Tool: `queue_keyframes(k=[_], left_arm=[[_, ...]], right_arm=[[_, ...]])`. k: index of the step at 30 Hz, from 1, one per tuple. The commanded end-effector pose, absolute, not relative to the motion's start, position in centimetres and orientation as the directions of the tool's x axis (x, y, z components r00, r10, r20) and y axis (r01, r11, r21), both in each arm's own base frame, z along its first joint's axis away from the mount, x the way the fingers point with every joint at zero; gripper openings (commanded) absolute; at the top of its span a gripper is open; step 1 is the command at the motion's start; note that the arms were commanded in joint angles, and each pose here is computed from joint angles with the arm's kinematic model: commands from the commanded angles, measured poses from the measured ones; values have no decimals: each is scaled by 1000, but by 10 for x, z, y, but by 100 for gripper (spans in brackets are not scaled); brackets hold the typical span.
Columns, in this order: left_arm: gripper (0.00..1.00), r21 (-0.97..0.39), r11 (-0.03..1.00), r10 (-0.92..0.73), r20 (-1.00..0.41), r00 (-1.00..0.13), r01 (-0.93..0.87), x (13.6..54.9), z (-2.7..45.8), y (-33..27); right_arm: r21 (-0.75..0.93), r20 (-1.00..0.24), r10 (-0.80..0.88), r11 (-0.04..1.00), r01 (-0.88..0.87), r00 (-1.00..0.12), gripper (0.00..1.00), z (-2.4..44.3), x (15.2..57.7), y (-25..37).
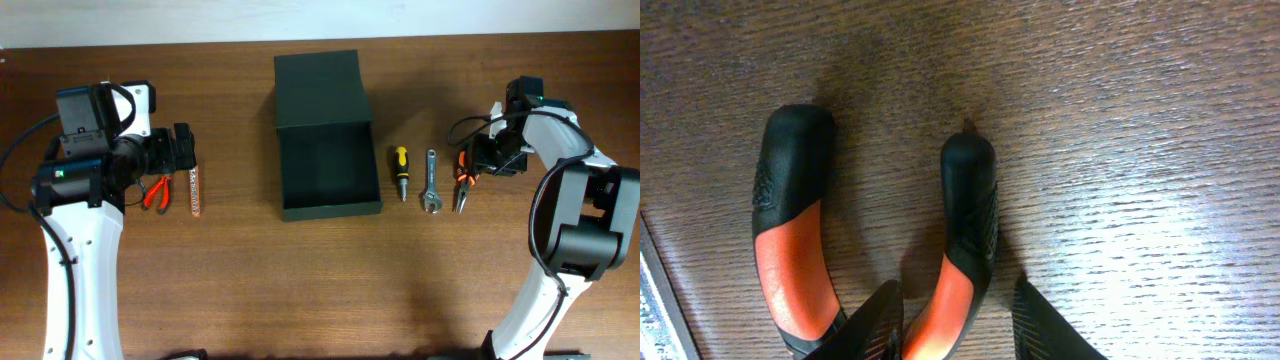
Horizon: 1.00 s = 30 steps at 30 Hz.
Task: Pack container
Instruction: 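Lower right gripper and close it on the needle-nose pliers handles, then lift the pliers with right gripper and carry them over the box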
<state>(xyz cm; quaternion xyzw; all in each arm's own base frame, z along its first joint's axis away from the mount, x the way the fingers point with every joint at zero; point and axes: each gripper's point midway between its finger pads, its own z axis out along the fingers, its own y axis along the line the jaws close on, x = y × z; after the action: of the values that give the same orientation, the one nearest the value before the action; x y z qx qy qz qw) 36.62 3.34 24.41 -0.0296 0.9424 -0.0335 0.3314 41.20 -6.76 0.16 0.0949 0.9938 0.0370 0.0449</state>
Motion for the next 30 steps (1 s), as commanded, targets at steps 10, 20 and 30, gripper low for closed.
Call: queue_keyframes(k=[10,20,30], left_arm=[[99,-61,998,-60,-639,-767,-26,370,252,37],[99,-61,998,-60,-639,-767,-27,370,252,37],[99,-61,998,-60,-640,-766,-26,370,252,37]], right_arm=[[74,-87,203,978,197,-975,23,-2,416,-70],[74,-95,203,978,196,-975,14,-2,419,-70],[75,-98,202,978,196,-974,7,-2,419,-70]])
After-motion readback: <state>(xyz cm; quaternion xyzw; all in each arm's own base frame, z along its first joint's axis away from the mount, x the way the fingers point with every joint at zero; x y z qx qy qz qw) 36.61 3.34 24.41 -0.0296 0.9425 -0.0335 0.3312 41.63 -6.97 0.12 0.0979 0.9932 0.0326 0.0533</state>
